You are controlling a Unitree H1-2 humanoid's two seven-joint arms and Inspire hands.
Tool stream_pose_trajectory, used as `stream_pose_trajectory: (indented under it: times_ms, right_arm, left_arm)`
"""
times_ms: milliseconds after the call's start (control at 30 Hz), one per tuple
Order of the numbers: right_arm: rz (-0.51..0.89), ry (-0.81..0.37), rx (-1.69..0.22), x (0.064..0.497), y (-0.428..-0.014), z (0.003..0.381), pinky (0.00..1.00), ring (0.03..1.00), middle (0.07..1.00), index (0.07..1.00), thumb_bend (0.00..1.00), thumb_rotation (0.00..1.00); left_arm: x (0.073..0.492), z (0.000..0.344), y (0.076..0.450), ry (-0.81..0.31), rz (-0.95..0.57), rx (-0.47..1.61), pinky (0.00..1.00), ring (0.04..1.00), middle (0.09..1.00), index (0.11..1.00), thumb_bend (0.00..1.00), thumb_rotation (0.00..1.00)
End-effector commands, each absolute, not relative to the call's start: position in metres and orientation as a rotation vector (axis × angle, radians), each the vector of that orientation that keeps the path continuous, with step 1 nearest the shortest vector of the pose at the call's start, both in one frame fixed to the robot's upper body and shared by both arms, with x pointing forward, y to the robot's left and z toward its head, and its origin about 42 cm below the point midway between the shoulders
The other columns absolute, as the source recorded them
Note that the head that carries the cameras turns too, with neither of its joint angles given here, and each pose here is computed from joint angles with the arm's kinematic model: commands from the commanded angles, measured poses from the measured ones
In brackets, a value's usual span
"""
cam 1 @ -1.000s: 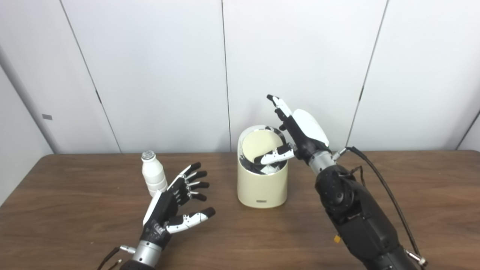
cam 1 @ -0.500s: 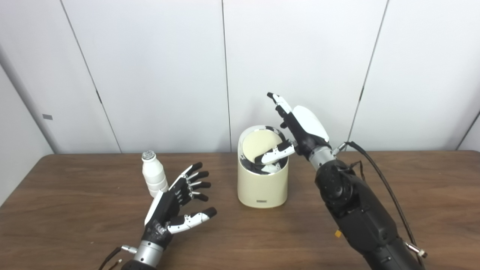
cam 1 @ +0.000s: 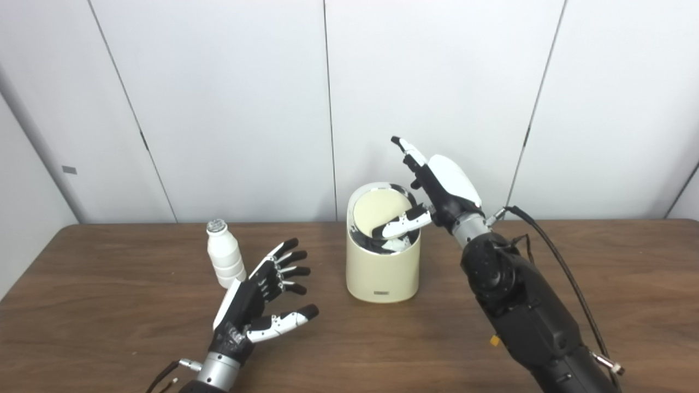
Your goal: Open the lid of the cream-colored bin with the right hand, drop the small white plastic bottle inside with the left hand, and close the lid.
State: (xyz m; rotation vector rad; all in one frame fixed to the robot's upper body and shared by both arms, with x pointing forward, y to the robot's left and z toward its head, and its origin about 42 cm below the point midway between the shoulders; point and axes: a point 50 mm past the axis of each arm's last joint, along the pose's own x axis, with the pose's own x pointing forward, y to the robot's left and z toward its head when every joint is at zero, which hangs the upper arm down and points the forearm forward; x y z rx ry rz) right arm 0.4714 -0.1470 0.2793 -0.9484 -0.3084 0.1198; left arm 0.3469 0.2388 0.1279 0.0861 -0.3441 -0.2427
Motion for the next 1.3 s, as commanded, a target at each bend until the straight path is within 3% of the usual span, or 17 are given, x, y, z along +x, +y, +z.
stream_pose_trajectory:
  times_ms: [0, 200, 633, 833, 1000, 1167, 1267]
  right_arm:
    - [0.082, -0.235, -1.033, 0.475, -0.155, 0.283, 0.63, 0.86, 0.973, 0.965, 0.88, 0.19]
    - [0.11, -0.154, -1.035, 0.469, -0.151, 0.28, 0.62, 0.857, 0.972, 0.955, 0.86, 0.14]
    - [0.105, -0.213, -0.984, 0.465, -0.156, 0.291, 0.62, 0.857, 0.958, 0.942, 0.87, 0.15]
    - [0.082, -0.264, -0.953, 0.461, -0.163, 0.306, 0.65, 0.875, 0.956, 0.948, 0.86, 0.18]
    - [0.054, -0.329, -0.89, 0.455, -0.172, 0.321, 0.8, 0.923, 0.952, 0.946, 0.87, 0.2]
    - [0.034, -0.354, -0.844, 0.451, -0.181, 0.328, 0.7, 0.902, 0.959, 0.951, 0.85, 0.18]
    - [0.034, -0.353, -0.84, 0.449, -0.185, 0.324, 0.69, 0.904, 0.95, 0.938, 0.85, 0.16]
  left_arm:
    - [0.345, 0.129, 0.238, -0.361, -0.245, 0.067, 0.62, 0.76, 0.85, 0.923, 0.74, 0.13]
    - [0.345, 0.131, 0.238, -0.367, -0.242, 0.07, 0.61, 0.754, 0.844, 0.917, 0.73, 0.13]
    - [0.345, 0.13, 0.238, -0.363, -0.243, 0.069, 0.62, 0.756, 0.841, 0.916, 0.73, 0.12]
    - [0.345, 0.13, 0.238, -0.359, -0.246, 0.065, 0.62, 0.761, 0.852, 0.921, 0.73, 0.11]
    - [0.345, 0.13, 0.238, -0.365, -0.245, 0.081, 0.62, 0.758, 0.846, 0.921, 0.72, 0.13]
    - [0.345, 0.129, 0.239, -0.359, -0.247, 0.072, 0.62, 0.76, 0.847, 0.921, 0.73, 0.13]
    - [0.345, 0.129, 0.238, -0.357, -0.247, 0.073, 0.61, 0.76, 0.845, 0.919, 0.73, 0.13]
